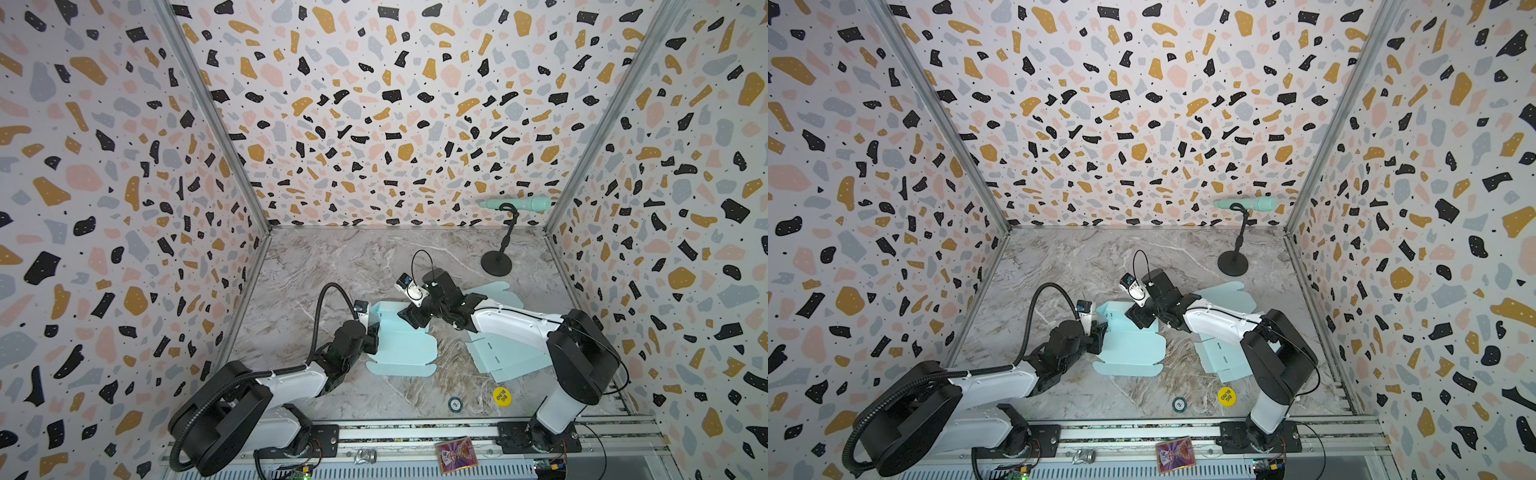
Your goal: Fold the paper box
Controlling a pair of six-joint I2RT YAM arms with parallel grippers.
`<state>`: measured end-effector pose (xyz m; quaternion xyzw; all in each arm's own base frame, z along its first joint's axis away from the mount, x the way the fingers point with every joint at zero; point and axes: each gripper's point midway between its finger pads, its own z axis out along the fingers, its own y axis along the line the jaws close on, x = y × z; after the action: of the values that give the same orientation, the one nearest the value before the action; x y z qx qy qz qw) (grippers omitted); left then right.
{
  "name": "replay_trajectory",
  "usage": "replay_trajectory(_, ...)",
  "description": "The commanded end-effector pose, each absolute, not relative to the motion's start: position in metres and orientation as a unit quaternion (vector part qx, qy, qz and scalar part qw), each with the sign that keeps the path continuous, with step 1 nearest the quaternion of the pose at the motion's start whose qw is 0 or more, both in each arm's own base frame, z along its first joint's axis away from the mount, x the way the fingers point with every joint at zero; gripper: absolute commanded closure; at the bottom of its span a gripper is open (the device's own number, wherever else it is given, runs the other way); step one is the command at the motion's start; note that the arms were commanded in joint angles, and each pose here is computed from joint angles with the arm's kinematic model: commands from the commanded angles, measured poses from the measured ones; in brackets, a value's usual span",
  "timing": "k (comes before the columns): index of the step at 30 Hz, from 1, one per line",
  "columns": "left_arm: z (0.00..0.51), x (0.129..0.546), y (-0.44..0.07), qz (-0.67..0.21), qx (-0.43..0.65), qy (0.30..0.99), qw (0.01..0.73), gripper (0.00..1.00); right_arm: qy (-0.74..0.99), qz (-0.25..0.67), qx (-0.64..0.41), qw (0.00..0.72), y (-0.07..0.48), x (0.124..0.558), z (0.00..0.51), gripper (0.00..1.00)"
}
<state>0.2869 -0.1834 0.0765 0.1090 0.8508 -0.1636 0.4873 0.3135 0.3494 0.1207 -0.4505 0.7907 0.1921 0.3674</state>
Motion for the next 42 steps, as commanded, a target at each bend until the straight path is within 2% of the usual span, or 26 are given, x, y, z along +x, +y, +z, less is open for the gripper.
replay_trajectory(1, 0.096, 0.281, -0.192, -0.214, 0.120, 0.823, 0.513, 0.60, 0.783, 0.183, -0.465, 0.369, 0.354, 0.316, 0.128, 0.28)
replay_trajectory(8, 0.091, 0.283, -0.170, -0.230, 0.058, 0.826, 0.512, 0.62, 0.793, 0.080, -0.474, 0.374, 0.344, 0.331, 0.101, 0.30)
replay_trajectory(13, 0.098, 0.287, -0.155, -0.251, 0.027, 0.815, 0.522, 0.63, 0.791, 0.075, -0.469, 0.386, 0.338, 0.341, 0.101, 0.38)
replay_trajectory(18, 0.111, 0.304, -0.141, -0.257, 0.013, 0.803, 0.537, 0.63, 0.776, 0.095, -0.493, 0.382, 0.335, 0.344, 0.098, 0.40)
replay_trajectory(22, 0.115, 0.325, -0.152, -0.264, 0.050, 0.805, 0.529, 0.61, 0.765, 0.137, -0.522, 0.352, 0.336, 0.344, 0.091, 0.44)
replay_trajectory(28, 0.104, 0.344, -0.192, -0.301, 0.149, 0.808, 0.484, 0.56, 0.746, 0.146, -0.554, 0.341, 0.338, 0.344, 0.089, 0.45)
replay_trajectory(42, 0.090, 0.362, -0.211, -0.284, 0.181, 0.819, 0.465, 0.55, 0.724, 0.148, -0.583, 0.337, 0.337, 0.345, 0.089, 0.50)
